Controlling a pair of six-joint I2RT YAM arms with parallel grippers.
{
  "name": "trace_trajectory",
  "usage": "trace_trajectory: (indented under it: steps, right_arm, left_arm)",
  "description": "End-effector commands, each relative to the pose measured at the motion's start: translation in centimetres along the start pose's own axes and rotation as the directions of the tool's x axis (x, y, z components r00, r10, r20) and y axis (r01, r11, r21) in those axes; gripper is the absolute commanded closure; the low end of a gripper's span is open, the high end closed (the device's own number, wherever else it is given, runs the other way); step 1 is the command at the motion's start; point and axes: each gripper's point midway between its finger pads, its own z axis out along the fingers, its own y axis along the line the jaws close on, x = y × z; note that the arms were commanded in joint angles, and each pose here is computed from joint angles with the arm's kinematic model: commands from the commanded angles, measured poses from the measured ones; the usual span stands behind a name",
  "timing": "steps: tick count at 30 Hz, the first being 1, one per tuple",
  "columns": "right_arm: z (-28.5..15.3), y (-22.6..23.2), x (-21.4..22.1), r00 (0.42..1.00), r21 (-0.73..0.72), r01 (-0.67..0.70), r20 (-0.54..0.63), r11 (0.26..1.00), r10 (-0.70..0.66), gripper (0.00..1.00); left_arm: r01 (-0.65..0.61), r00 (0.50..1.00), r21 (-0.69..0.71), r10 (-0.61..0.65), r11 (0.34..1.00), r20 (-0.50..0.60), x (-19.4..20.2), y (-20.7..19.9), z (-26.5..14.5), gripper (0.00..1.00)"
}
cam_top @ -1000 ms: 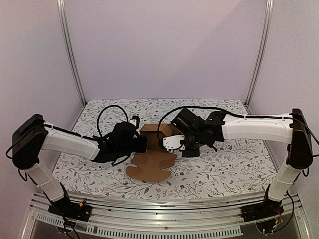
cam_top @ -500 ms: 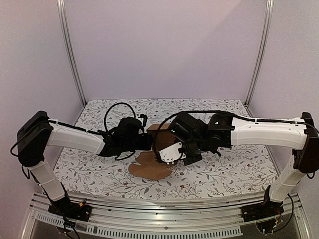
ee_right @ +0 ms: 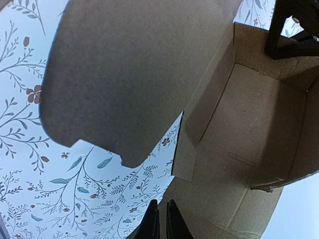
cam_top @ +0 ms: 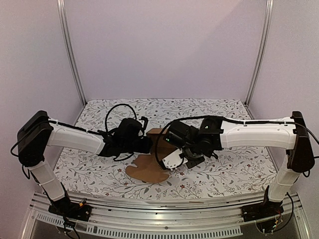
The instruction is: Fold the paper box
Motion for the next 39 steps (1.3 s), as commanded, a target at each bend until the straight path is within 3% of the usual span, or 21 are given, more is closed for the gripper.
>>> trace_trajectory:
  steps: [1,5,15,31,39]
  right_arm:
    - [1.9,1.7,0.8,0.997,-0.069,0.032,-0.064,0.997,-0.036,0.94]
    - [3.3,1.9,0.5,0.997,-0.09,0.023,-0.078,0.996,-0.03,0.94]
    - [4.0,-2.7,-0.5,0.996,0.06,-0.042,-0.076,0.997,0.047,0.94]
    - [4.3,-3.4,-0.2,0.994,0.099,0.006,-0.112,0.995,0.005,0.91]
    - [4.6,-4.0,-1.3,0.991,0.127,0.067,-0.119,0.99,-0.052,0.9]
  left_arm:
    - [-0.008,1.0,0.019,0.008,1.0,0.013,-1.2,-0.3,-0.5,1.0]
    - [-0.006,1.0,0.03,0.006,1.0,0.012,-1.3,-0.5,-0.7,1.0]
    - [-0.029,0.999,0.064,0.03,0.998,-0.012,-0.5,-1.6,-0.6,1.0]
    - [-0.163,0.985,0.035,0.164,0.986,-0.049,0.2,-2.6,-0.2,1.0]
    - [-0.239,0.968,0.149,0.248,0.959,-0.041,0.4,-6.2,-0.1,1.0]
